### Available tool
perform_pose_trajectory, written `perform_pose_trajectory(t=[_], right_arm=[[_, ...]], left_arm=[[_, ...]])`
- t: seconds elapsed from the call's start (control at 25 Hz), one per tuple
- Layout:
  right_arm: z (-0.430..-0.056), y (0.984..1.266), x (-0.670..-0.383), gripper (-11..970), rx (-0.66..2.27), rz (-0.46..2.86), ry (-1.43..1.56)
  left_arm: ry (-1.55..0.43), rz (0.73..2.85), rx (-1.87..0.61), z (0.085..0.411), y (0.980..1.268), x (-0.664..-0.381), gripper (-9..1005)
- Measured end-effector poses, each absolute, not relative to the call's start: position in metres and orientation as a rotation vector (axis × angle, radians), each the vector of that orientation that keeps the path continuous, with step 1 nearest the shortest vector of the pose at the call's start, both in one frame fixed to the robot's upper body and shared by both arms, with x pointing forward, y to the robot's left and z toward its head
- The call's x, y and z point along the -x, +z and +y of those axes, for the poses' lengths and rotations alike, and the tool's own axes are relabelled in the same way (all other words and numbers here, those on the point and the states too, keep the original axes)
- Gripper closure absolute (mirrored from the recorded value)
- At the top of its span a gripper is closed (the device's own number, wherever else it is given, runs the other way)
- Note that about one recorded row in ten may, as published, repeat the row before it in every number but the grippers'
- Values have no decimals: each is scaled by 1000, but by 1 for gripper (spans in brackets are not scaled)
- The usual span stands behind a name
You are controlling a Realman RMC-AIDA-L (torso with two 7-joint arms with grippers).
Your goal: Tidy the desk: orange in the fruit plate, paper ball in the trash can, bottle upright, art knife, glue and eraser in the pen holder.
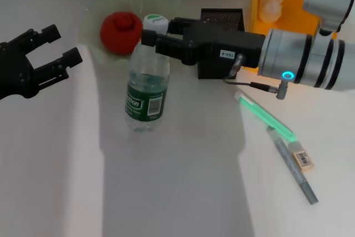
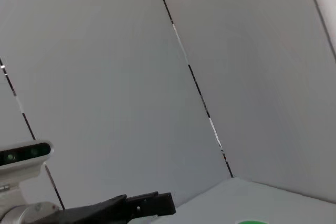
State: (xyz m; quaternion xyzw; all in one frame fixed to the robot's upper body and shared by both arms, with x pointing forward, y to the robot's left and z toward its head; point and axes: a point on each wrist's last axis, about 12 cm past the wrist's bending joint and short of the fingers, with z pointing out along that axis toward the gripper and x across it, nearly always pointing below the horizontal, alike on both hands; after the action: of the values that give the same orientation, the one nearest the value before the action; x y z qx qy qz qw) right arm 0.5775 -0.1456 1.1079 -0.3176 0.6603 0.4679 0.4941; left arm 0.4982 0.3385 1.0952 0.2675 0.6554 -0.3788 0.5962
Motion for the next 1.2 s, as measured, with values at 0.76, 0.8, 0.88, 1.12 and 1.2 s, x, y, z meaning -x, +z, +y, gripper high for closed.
perform_pose_trajectory(t=[0.76,0.8,0.88,1.12,1.2], right_arm=[[-101,1102,-593,521,1023,1480,836],[-100,1102,-594,519,1024,1480,832],[-98,1104,-597,513,1025,1482,819],[-94,1105,-600,495,1039,1484,802],[-93,1105,-599,490,1043,1487,808]], left_arm=[[-869,1513,-588,338,1089,-495,201],[-870,1512,-588,337,1089,-495,201],[-871,1511,-588,337,1089,-495,201],[-882,1507,-585,334,1089,-497,201],[-883,1506,-586,333,1089,-498,201]])
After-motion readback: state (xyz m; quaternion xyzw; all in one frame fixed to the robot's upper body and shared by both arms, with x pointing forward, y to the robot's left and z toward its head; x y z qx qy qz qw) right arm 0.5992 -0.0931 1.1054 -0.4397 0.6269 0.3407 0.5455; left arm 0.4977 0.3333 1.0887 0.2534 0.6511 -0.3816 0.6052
